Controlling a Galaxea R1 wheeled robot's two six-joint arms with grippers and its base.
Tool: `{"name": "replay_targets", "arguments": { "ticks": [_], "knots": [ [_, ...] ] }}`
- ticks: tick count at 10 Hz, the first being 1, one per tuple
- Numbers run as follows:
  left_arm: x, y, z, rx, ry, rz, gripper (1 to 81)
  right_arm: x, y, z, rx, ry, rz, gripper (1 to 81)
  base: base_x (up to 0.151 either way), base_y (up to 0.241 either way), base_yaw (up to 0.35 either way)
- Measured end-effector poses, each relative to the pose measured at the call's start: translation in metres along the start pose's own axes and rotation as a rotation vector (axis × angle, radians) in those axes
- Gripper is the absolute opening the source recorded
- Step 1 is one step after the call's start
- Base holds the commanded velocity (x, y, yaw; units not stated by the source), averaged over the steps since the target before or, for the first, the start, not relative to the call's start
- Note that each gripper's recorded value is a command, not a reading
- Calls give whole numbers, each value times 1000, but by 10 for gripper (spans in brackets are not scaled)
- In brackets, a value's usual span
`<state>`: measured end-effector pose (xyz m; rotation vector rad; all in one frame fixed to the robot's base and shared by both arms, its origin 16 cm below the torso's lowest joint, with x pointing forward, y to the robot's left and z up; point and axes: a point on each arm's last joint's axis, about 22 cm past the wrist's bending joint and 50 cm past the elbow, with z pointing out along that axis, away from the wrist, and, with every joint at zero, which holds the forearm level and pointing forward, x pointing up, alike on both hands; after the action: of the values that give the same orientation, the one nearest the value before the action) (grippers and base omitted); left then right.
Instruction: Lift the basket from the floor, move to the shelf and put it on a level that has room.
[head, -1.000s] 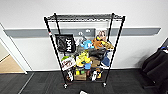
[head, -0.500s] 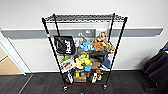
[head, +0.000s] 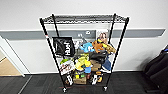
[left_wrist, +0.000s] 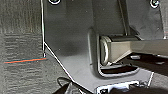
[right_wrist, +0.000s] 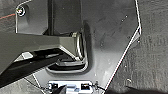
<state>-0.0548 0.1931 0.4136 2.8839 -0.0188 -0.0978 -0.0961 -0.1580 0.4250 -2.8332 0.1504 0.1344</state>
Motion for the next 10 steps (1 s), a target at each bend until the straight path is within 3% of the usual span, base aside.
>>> {"name": "replay_targets", "arguments": {
  "ticks": [10],
  "knots": [
    [-1,6,0,-17,-1,-2,811,-3,-1,-1,7,-2,2,811,7,0,0]
  ]
}}
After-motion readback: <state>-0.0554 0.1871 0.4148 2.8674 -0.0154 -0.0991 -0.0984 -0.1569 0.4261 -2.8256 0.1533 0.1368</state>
